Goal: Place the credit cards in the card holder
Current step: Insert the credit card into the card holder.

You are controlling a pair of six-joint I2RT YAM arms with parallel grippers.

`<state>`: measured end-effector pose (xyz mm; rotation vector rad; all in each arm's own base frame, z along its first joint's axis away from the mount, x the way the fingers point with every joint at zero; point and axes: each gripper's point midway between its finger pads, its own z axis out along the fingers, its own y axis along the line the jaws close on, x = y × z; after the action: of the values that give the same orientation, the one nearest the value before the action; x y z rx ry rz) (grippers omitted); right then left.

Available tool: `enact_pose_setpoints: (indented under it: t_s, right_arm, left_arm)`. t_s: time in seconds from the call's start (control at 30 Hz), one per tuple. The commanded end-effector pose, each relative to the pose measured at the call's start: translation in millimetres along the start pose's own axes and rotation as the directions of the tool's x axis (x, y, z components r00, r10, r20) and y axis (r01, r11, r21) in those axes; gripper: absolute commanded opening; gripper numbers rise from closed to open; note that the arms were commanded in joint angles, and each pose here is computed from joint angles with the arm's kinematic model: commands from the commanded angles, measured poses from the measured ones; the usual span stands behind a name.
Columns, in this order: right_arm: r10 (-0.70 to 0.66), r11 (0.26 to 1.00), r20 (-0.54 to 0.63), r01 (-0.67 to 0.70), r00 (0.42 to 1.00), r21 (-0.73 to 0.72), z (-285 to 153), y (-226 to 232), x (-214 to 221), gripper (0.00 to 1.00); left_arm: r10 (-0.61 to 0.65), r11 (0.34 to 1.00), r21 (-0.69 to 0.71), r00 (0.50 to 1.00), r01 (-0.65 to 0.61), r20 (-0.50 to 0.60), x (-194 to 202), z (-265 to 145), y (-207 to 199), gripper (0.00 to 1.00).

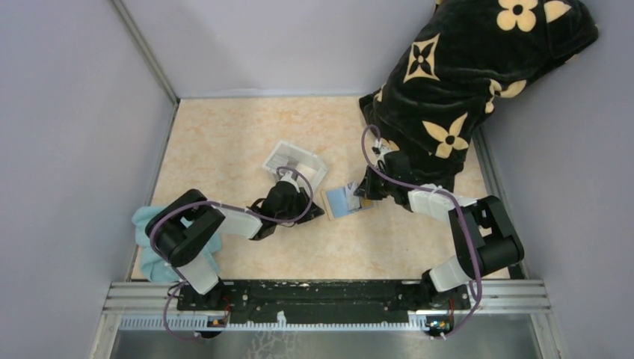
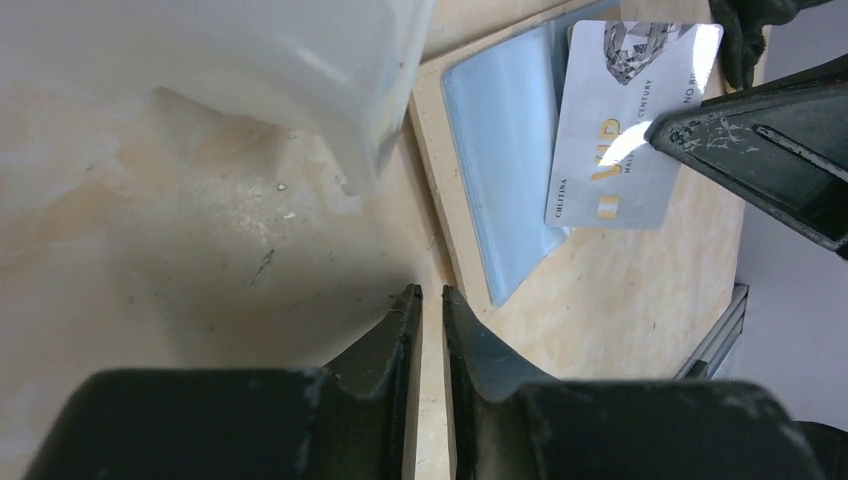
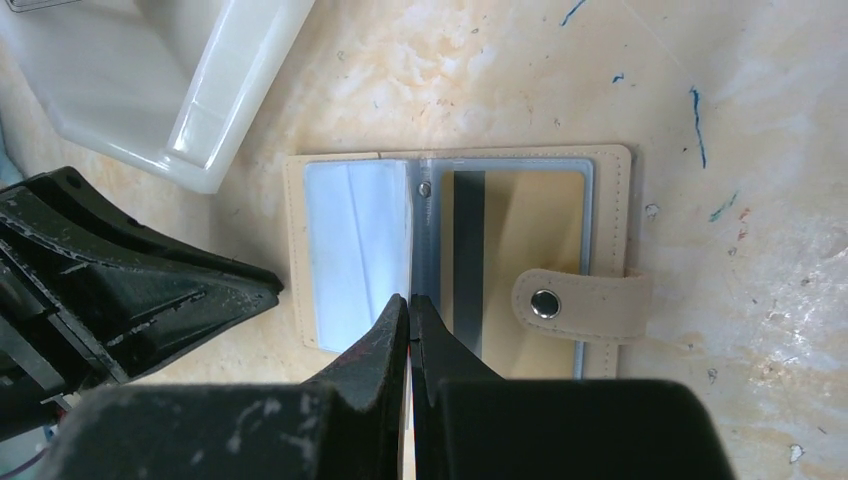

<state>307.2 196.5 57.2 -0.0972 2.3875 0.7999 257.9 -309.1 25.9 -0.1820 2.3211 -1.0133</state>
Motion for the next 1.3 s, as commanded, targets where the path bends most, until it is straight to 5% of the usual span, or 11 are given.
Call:
enact_pose_setpoints:
  t_s: [0.0,0.87,1.27]
  right_arm:
    - [-0.04,0.999,0.099,0.041,0.994,-0.002,-1.8,2.0,-33.4,0.0]
    - [-0.021,0.999,0.192,0.026,0.981,-0.021,-22.7,3.2,-62.6,0.0]
    - [-0.009,0.999,0.138,0.016,0.99,-0.046,-12.4,-0.1,-47.0,0.0]
  left_arm:
    - [0.028,0.999,-0.024,1.0,-0.028,-0.01,2.1,9.4,-1.6,0.19]
    - [0.018,0.988,-0.155,0.999,-0.025,-0.046,10.2,22.3,17.1,0.1]
    - [0.011,0.986,-0.166,0.999,-0.02,-0.054,11.6,25.7,18.6,0.09]
